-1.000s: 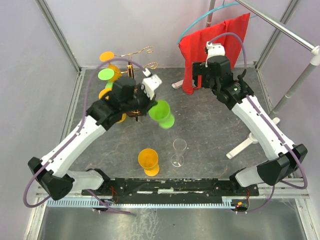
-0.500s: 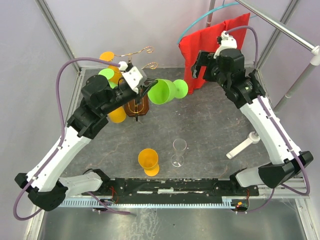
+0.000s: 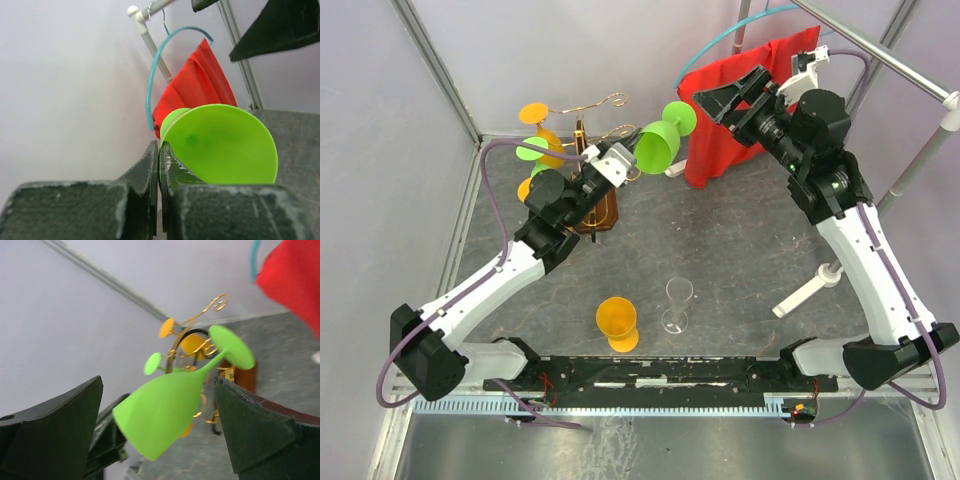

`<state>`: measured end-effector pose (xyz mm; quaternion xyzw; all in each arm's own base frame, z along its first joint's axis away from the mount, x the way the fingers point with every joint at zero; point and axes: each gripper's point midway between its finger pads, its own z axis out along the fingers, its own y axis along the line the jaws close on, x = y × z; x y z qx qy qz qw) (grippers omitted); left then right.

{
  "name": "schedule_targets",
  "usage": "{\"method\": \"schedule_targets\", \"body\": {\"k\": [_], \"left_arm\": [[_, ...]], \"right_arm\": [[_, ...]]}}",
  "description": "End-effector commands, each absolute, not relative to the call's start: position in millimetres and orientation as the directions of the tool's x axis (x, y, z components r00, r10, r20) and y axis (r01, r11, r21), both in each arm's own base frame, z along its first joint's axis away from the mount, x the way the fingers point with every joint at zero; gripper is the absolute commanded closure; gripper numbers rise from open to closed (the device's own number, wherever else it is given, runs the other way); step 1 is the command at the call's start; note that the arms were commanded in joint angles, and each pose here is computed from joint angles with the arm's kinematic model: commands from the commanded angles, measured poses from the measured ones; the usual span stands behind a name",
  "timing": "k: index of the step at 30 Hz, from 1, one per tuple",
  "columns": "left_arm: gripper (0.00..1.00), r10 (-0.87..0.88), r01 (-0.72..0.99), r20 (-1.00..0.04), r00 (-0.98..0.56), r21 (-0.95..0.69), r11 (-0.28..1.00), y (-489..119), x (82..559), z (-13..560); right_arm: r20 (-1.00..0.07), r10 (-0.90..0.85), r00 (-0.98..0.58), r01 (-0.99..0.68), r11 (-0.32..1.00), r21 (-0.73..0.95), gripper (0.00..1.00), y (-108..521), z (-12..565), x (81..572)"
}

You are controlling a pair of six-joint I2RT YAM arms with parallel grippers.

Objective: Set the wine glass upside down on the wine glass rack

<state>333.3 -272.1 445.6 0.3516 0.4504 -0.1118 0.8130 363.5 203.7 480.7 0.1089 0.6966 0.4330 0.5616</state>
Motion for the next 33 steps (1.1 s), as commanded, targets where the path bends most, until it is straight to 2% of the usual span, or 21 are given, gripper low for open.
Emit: {"method": "schedule_targets", "body": {"k": [1,7,16,33], "left_arm": [[0.97,0.056,0.335,-0.657,0.752,0.454,0.825,-252,320,505],[0.97,0.048,0.306,-0.624,0.780,0.448,0.840,-246,314,506],[0.97,0.048,0.286,-0.596,0.801,0.453,0.844,-241,307,502],[0.97,0.006,0.306,-0.579,0.815,0.440,0.844,-258,314,494]], "right_arm": [[-0.514,0.714,-0.476,-0.369,0.368,0.853,0.01,229,493,361],[-0.394,0.747,-0.535,-0.310,0.261,0.914,0.02,230,481,374],[-0.251,0.738,-0.627,-0.299,0.070,0.952,0.07,246,493,386],[-0.219,0.710,-0.669,-0.269,0.044,0.962,0.13,258,486,398]]}}
